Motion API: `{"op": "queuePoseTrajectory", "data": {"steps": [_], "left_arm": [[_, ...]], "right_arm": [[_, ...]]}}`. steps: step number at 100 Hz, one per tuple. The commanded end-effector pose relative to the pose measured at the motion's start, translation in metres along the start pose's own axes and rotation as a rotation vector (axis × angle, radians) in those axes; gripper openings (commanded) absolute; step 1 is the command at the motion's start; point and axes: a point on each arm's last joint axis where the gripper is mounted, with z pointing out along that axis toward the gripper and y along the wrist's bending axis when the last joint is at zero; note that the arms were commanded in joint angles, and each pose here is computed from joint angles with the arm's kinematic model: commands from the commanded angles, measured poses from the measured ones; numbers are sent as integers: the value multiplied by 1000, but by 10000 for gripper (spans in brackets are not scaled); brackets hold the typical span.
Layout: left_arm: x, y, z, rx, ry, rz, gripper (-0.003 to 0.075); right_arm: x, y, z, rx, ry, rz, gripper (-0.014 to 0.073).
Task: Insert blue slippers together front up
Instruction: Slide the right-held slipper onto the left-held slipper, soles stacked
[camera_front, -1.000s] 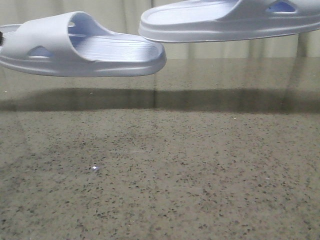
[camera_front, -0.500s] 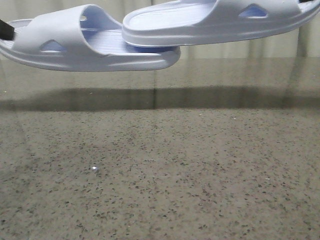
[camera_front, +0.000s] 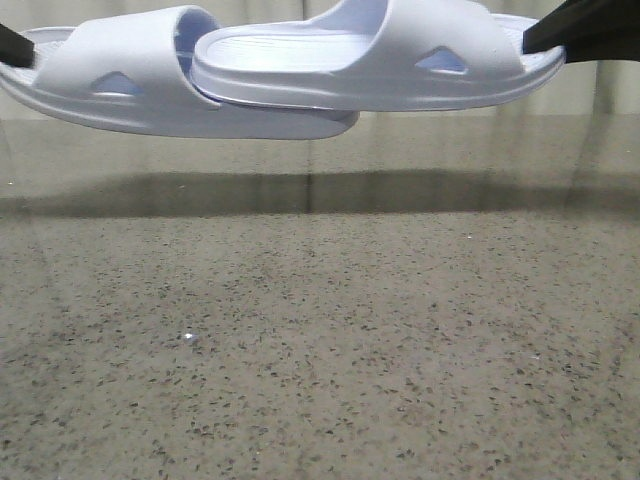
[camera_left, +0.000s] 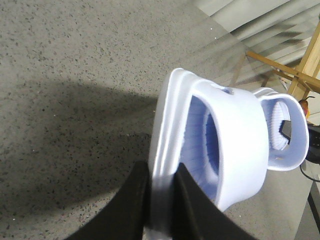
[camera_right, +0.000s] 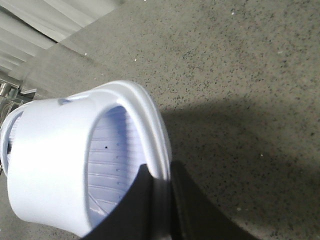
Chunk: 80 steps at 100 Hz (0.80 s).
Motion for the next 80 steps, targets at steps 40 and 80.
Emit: {"op": "queuePoseTrajectory", "data": {"steps": [40,80], "left_arm": [[-8,-28,-6,138,-56,30,15],[-4,-35,5,165,-18,51,16]], "right_arm": [[6,7,50,-246,19,-24,-107],[9,21,94,-378,108,-69,-106]]}}
